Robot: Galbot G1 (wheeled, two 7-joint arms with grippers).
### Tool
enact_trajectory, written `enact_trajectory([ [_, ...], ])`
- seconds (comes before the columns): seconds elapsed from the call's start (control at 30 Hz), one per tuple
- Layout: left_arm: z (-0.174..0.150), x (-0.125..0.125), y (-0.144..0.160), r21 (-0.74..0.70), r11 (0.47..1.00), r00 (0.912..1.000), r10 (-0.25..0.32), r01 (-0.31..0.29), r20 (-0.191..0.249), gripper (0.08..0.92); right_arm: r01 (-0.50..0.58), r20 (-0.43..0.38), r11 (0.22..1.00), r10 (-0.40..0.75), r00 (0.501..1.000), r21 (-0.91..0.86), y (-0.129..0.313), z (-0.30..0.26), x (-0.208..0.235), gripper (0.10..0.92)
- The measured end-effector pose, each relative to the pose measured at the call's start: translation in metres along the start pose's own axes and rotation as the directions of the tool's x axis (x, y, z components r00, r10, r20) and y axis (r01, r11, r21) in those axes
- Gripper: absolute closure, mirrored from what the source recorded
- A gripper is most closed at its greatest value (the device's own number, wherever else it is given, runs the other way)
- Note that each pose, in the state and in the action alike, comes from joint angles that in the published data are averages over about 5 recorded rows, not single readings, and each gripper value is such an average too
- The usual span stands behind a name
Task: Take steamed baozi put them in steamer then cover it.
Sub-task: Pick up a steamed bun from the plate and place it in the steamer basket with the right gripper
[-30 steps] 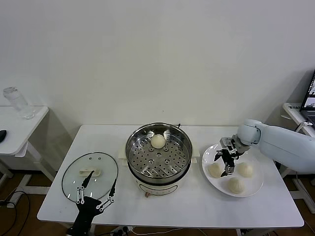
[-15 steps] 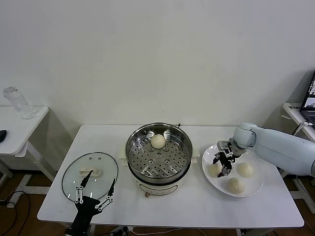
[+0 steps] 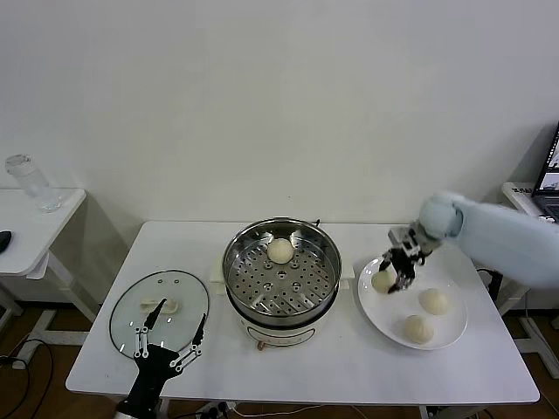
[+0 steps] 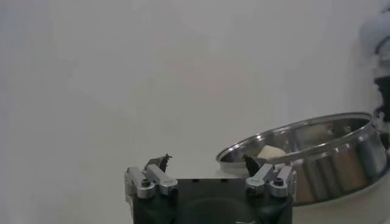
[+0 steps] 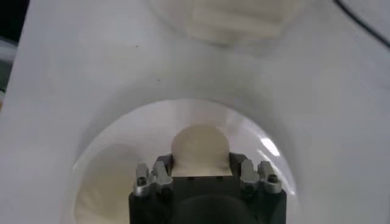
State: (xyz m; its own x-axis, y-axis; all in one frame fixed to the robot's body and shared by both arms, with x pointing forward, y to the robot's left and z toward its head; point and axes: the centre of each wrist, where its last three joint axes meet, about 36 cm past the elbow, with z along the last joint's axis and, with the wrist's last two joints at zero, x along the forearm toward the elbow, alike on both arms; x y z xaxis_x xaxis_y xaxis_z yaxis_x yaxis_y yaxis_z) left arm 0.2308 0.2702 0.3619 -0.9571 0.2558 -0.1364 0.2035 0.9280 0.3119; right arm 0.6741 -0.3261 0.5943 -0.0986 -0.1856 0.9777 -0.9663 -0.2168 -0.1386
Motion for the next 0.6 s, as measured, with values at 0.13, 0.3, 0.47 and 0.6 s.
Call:
enact_trajectory([
  [0.13, 0.0, -0.002, -0.002, 0.003, 1.0, 1.0, 0.002, -0.002, 0.006, 0.177, -0.022, 0.003, 0.998, 0.022, 1.0, 0.052, -0.024, -0.036, 0.051, 0.369],
  [0.3, -0.001, -0.005, -0.006, 0.011, 1.0, 0.9999, 0.006, -0.007, 0.015, 0.177, -0.043, 0.019, 0.991, 0.041, 0.999, 0.127, -0.043, -0.097, 0.099, 0.369],
  [0.47, -0.002, -0.009, -0.008, 0.016, 1.0, 0.9996, 0.008, -0.008, 0.027, 0.177, -0.023, 0.046, 0.982, 0.015, 0.999, 0.186, -0.048, -0.16, 0.107, 0.37],
  [0.6, 0.0, -0.011, -0.009, 0.02, 1.0, 0.9994, 0.009, -0.01, 0.032, 0.177, -0.006, 0.058, 0.977, -0.007, 0.998, 0.213, -0.048, -0.204, 0.095, 0.375],
])
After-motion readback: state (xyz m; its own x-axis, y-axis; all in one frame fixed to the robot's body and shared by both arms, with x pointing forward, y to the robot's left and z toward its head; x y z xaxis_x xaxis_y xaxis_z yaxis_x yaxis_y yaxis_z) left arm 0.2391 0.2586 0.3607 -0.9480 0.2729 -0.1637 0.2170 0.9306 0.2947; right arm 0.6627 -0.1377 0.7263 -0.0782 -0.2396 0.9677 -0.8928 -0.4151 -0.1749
